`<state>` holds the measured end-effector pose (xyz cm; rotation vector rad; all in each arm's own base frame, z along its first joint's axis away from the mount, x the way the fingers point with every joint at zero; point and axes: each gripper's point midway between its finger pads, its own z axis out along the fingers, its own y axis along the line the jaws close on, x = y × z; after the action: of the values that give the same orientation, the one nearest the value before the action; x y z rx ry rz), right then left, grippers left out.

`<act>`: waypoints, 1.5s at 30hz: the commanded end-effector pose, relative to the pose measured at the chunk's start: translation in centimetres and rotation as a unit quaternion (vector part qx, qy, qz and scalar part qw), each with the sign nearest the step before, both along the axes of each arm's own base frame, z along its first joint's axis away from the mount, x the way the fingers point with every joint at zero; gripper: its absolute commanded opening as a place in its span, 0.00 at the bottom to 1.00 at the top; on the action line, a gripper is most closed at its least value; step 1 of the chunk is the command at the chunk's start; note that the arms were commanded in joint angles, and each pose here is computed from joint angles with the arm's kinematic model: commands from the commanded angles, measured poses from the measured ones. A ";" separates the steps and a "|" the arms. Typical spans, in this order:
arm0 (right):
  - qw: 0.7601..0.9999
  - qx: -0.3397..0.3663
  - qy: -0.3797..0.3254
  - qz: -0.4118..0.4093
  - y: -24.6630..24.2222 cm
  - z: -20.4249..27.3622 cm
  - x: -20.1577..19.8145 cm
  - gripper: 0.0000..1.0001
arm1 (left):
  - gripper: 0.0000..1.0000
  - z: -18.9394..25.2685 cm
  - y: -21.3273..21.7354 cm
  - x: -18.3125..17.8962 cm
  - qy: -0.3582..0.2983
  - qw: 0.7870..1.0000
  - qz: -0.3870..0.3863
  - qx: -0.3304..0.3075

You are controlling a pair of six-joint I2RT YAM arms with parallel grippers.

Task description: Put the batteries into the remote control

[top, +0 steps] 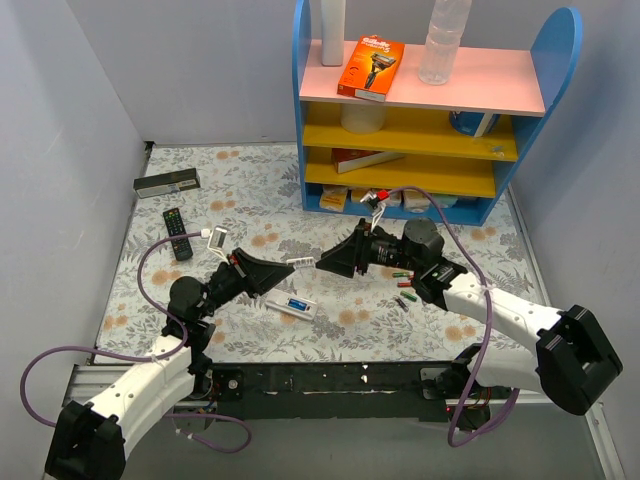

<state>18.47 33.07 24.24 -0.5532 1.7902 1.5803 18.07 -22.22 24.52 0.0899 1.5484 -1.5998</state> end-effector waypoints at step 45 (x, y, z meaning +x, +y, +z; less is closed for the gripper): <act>0.965 -0.184 0.143 -0.124 0.8 -7.7 0.7 0.01 | 0.95 -10.8 9.2 5.7 0.181 0.907 0.313 0.214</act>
<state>18.75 33.96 18.08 -0.3554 2.1591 1.3822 22.94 -16.67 17.69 -0.3010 1.8065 -1.0713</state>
